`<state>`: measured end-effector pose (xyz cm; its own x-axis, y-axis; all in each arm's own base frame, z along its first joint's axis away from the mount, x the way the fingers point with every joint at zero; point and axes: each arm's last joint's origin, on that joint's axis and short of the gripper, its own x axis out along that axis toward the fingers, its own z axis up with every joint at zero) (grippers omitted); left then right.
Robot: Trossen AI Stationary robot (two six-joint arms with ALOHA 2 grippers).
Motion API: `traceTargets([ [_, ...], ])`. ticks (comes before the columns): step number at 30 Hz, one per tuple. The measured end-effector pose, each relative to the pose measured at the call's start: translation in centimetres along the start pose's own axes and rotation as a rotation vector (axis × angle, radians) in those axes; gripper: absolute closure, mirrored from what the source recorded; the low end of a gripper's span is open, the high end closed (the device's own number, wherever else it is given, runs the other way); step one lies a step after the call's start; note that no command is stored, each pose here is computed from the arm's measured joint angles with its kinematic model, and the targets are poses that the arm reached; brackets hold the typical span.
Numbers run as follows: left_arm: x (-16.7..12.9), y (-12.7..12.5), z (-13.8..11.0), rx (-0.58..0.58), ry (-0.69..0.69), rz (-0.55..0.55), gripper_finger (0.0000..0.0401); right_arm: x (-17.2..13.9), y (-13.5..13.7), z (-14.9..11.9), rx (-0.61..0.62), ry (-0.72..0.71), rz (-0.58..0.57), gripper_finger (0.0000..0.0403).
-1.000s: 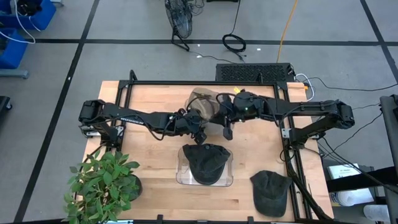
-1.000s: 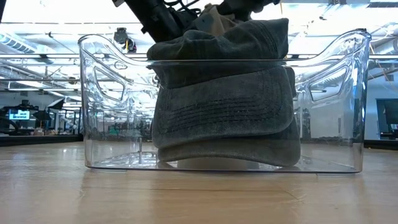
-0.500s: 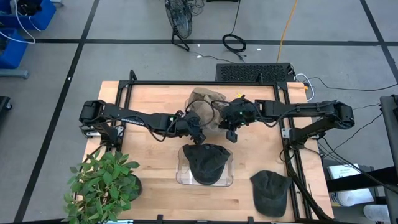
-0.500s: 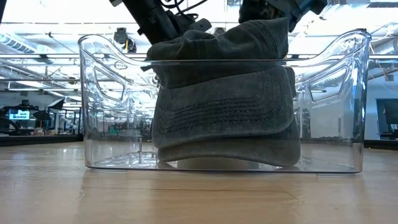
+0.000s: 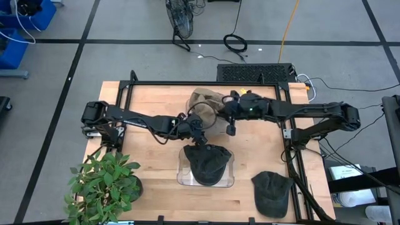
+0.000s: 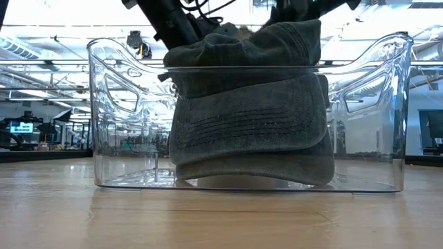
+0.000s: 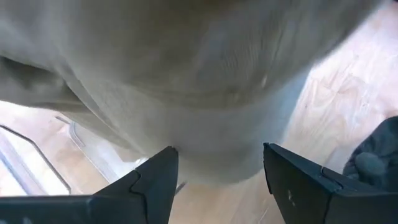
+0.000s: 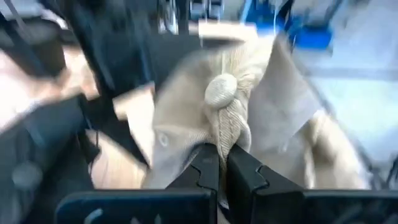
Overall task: Pick & Place hat
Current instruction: Put the brown cap into the top transparent bin
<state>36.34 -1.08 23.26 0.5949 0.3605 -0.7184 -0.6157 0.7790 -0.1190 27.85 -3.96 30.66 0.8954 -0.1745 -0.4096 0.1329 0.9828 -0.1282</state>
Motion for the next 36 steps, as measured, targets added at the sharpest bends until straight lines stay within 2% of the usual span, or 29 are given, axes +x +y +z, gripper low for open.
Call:
traceTargets([
  [3, 1.0, -0.4, 0.1, -0.018, -0.019, -0.029, 0.0167, -0.4, -0.1, 0.9, -0.026, -0.087, -0.003, 0.0399],
  [6, 2.2, -0.6, -0.3, -0.021, -0.015, -0.03, 0.0167, -0.6, 0.0, 1.3, -0.018, -0.128, 0.065, 0.0399],
  [10, 3.4, -0.5, -0.4, -0.074, -0.018, -0.02, 0.0167, -0.6, 0.6, 1.0, 0.016, -0.103, 0.189, 0.0399],
  [12, 3.8, -0.4, -0.4, -0.106, -0.016, -0.013, 0.0167, -0.6, 0.7, 0.5, 0.044, -0.053, 0.214, 0.0399],
  [17, 3.7, -0.2, -0.3, -0.113, -0.026, 0.003, 0.0167, -0.5, 0.7, -0.6, 0.122, 0.067, 0.22, 0.0399],
  [27, 3.1, 0.1, 0.3, -0.104, -0.075, 0.028, 0.0167, -1.0, 1.5, 0.6, 0.063, -0.045, 0.265, 0.0399],
  [36, 3.2, 0.2, 0.5, -0.11, -0.084, 0.028, 0.0167, -1.4, 1.4, 1.0, 0.074, -0.079, 0.265, 0.0399],
])
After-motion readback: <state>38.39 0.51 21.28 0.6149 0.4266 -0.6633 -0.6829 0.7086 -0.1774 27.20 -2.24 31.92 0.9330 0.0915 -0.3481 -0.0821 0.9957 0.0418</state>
